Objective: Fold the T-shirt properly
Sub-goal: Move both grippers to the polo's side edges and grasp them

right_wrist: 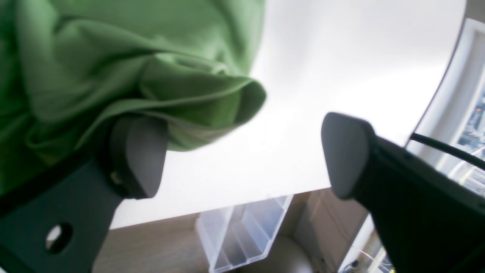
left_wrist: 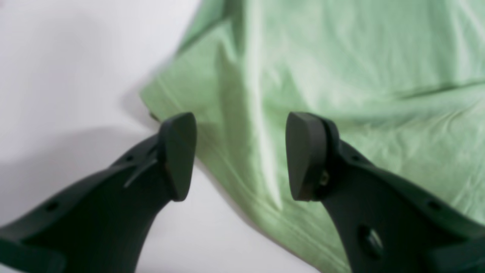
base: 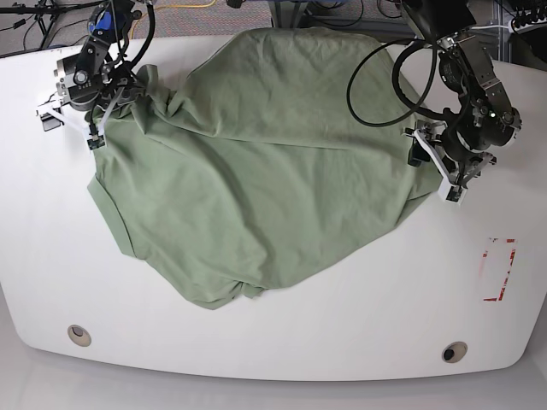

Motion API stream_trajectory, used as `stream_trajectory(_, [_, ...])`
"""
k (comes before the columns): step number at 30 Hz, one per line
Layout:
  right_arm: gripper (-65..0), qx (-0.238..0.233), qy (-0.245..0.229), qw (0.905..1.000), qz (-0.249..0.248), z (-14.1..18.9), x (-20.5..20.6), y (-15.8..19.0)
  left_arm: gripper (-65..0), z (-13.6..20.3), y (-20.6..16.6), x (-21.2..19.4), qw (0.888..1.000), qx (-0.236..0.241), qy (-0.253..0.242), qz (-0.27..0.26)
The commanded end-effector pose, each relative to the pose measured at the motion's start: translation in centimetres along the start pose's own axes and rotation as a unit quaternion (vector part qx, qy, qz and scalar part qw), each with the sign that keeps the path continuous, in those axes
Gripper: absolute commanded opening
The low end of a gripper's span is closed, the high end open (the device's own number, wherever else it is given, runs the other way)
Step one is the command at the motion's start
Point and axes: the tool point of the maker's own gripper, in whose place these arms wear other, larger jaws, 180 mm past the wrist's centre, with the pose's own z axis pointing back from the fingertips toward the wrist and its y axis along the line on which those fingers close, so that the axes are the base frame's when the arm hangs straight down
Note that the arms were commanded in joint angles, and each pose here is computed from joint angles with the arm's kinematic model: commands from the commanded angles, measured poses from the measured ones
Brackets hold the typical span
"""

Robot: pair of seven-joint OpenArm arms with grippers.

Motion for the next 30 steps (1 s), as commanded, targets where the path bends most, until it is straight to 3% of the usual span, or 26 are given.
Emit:
stream_trajectory(1, [-4.3,-0.027,-0.019,0.9995,0.0,0.6,1.3,-2.1,-29.9,0.2,0.1,1.2,1.0,0.0,-0.02,-0.002])
stream_trajectory(15, [-4.3,-0.077,-0.077,0.991,-0.078,0.8,7.0,-9.0,-29.9,-1.2,-0.3,-0.5,1.0,-0.02,0.005,0.014])
stream_trajectory(22, [-4.3,-0.057,-0.115,0.986,-0.105,0.4,11.7,-9.9,-29.9,-2.4,-0.7,-1.1,0.999,-0.036,0.003,0.029])
stream_trajectory(30, [-4.3,0.005,-0.15,0.9797,-0.133,-0.3,16.0,-7.6,-29.9,-3.3,-1.6,-1.3,0.998,-0.053,0.006,0.022])
